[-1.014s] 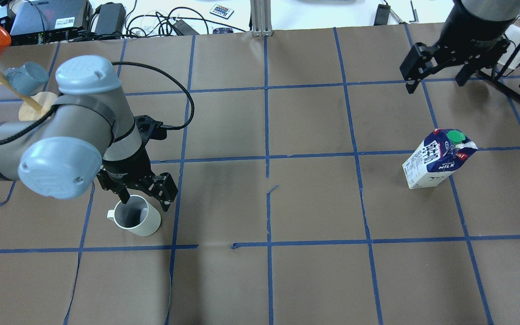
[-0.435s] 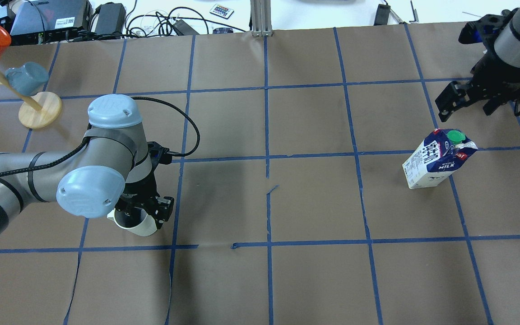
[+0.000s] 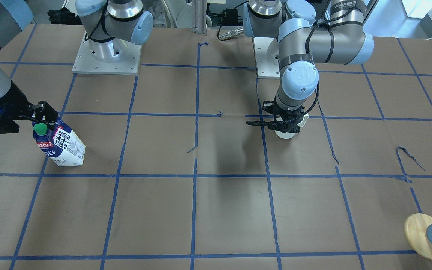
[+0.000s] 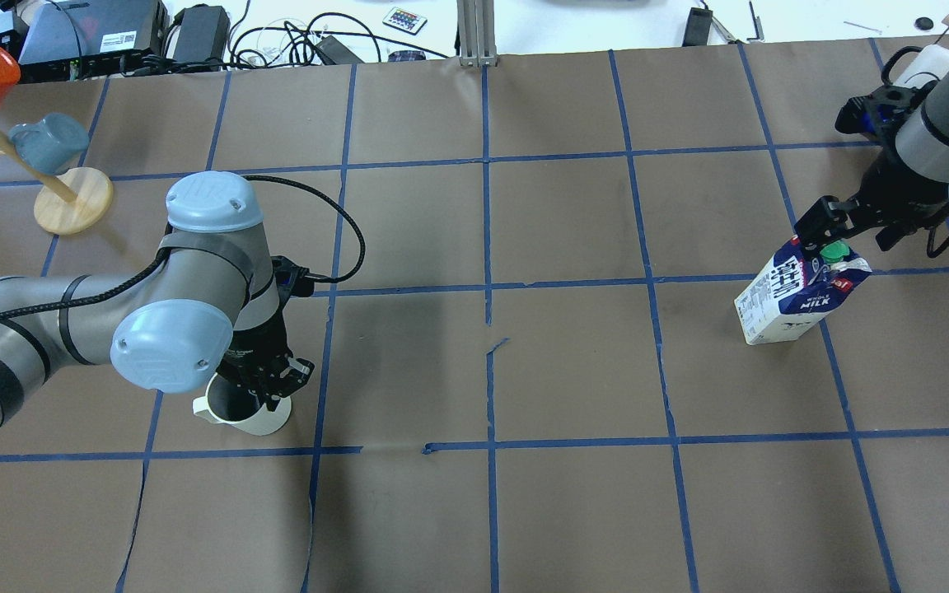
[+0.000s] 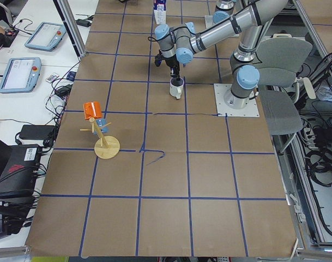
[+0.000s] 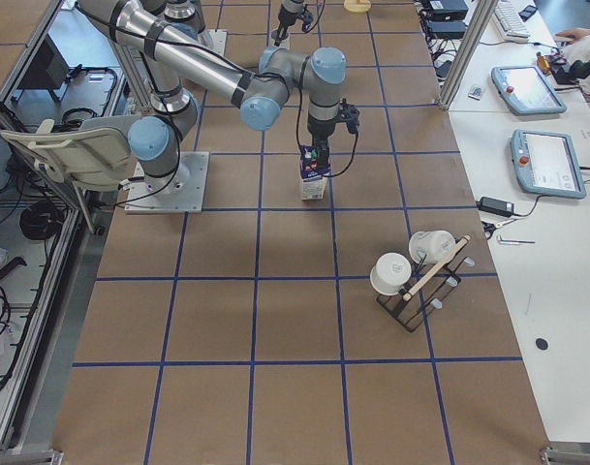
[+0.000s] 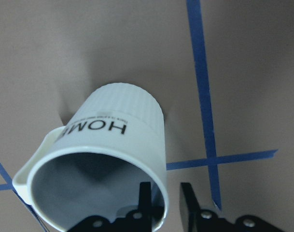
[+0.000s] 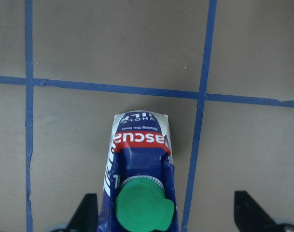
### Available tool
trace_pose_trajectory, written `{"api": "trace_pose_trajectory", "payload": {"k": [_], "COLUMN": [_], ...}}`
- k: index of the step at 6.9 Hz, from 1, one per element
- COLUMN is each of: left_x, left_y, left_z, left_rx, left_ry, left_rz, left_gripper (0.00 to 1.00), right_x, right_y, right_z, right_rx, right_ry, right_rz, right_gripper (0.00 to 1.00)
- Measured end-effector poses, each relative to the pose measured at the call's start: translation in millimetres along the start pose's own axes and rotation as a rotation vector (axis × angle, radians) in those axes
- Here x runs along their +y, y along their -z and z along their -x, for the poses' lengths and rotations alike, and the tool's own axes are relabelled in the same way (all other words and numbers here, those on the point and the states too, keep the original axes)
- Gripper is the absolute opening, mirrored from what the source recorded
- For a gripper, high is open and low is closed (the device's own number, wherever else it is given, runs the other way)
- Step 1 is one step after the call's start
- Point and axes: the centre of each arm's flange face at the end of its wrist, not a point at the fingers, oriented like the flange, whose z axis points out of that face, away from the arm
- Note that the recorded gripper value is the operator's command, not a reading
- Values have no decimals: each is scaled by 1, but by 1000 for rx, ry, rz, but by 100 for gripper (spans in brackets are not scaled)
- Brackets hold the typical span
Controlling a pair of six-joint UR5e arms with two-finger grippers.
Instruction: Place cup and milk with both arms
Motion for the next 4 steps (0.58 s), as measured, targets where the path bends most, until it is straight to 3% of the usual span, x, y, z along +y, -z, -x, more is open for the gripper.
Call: {"api": "trace_pose_trajectory", "payload": {"k": [2, 3, 4], "left_x": [-24, -46, -72], "left_y": [33, 57, 80], "left_z": [6, 6, -1], "left_rx": [10, 53, 108], "left_ry": [115, 197, 273], "left_rz": [-82, -112, -140], "left_gripper": [0, 0, 0], "right_x": [4, 6, 9], "right_y": [-6, -10, -15], "right_z": [2, 3, 4], "right_rx": [-6, -10, -14], "right_ry": [-1, 5, 11], "right_rz": [16, 27, 36], "right_gripper": [100, 84, 61]}}
